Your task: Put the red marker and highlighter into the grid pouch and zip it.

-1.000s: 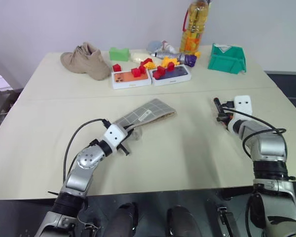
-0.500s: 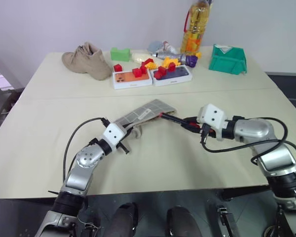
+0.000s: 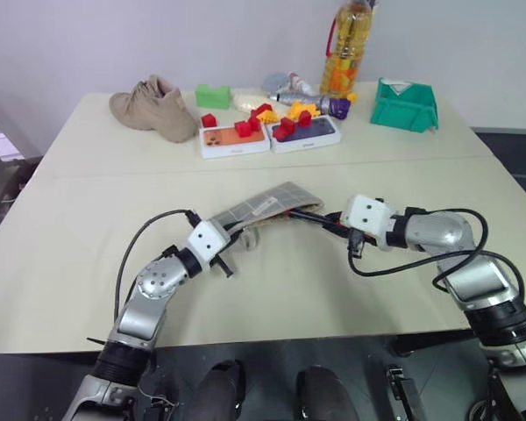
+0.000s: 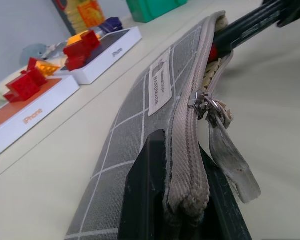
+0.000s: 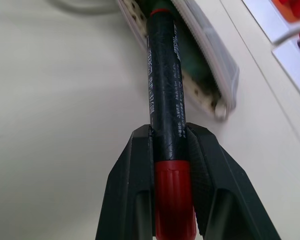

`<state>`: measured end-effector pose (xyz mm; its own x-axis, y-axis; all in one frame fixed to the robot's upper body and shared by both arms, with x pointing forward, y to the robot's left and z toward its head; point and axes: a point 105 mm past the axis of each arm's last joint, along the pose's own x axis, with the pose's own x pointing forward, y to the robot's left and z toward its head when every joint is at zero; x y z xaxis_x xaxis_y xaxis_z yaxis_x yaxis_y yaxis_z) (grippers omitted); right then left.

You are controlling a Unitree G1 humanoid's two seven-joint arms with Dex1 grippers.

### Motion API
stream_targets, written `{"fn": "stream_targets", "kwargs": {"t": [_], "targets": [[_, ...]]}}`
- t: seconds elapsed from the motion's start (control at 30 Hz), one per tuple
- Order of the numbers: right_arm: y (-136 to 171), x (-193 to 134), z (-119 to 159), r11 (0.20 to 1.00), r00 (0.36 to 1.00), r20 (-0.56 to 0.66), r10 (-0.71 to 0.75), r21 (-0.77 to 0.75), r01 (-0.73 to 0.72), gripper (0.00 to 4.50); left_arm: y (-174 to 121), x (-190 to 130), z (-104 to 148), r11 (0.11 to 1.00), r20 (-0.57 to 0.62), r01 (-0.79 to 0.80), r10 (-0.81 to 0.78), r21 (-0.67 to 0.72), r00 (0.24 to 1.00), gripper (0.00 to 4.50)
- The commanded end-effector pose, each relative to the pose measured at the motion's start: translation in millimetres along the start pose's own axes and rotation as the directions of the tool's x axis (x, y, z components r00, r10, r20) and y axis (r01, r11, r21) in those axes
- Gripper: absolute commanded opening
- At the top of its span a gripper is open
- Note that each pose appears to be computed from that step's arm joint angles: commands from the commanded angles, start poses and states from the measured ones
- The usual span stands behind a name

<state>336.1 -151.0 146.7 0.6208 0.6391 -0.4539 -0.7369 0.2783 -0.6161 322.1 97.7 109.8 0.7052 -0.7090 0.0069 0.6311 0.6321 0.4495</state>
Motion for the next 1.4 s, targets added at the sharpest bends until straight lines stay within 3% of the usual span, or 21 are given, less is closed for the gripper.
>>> {"fn": "stream_targets", "kwargs": {"t": [0.03, 0.2, 0.43, 0.5, 0.53, 0.57, 0.67, 0.77, 0.87, 1.0, 1.13, 1.4], "targets": [[-4, 0, 26, 0.986, 1.0, 0.018, 0.019, -0.165, -0.016, 0.36, -10, 4, 17, 0.997, 0.05, 0.064, -0.067, 0.052, 0.996, 0.0], [7, 11, 49, 0.952, 0.997, 0.019, 0.081, -0.299, -0.072, 0.36, -27, 9, 24, 0.985, 0.065, 0.155, -0.16, 0.07, 0.985, 0.0], [10, 18, 61, 0.935, 0.995, 0.022, 0.102, -0.343, -0.089, 0.36, -33, 10, 28, 0.98, 0.074, 0.19, -0.194, 0.06, 0.978, 0.0], [5, 15, 63, 0.942, 0.995, 0.028, 0.096, -0.327, -0.082, 1.38, -30, 10, 29, 0.982, 0.074, 0.181, -0.185, 0.051, 0.98, 0.0], [3, 13, 64, 0.944, 0.995, 0.031, 0.091, -0.321, -0.076, 1.68, -28, 10, 29, 0.984, 0.075, 0.175, -0.178, 0.045, 0.981, 0.0], [0, 12, 65, 0.948, 0.996, 0.04, 0.081, -0.313, -0.065, 2.31, -26, 10, 29, 0.985, 0.073, 0.167, -0.169, 0.036, 0.983, 0.0], [-13, -3, 80, 0.985, 0.986, 0.162, 0.04, -0.172, -0.011, 3.79, -19, 13, 28, 0.991, 0.067, 0.132, -0.13, -0.014, 0.989, 0.0], [-24, -20, 98, 0.989, 0.934, 0.356, 0.007, 0.133, -0.058, 3.79, -10, 18, 30, 0.992, 0.084, 0.089, -0.081, -0.095, 0.993, 0.0], [-15, -38, 97, 0.957, 0.897, 0.439, 0.053, 0.236, -0.172, 3.79, -2, 28, 32, 0.982, 0.083, 0.047, -0.032, -0.186, 0.996, 0.0], [-2, -43, 81, 0.933, 0.912, 0.405, 0.067, 0.299, -0.202, 3.79, 5, 41, 37, 0.954, 0.072, 0.029, -0.007, -0.3, 0.997, 0.0], [13, -23, 64, 0.902, 0.941, 0.336, 0.051, 0.389, -0.188, 3.79, 11, 53, 42, 0.923, 0.06, 0.016, 0.007, -0.384, 0.998, 0.0], [11, 24, 58, 0.837, 0.952, 0.273, -0.14, 0.546, -0.033, 3.79, 5, 60, 49, 0.898, 0.065, 0.036, -0.009, -0.439, 0.998, 0.0]]}}
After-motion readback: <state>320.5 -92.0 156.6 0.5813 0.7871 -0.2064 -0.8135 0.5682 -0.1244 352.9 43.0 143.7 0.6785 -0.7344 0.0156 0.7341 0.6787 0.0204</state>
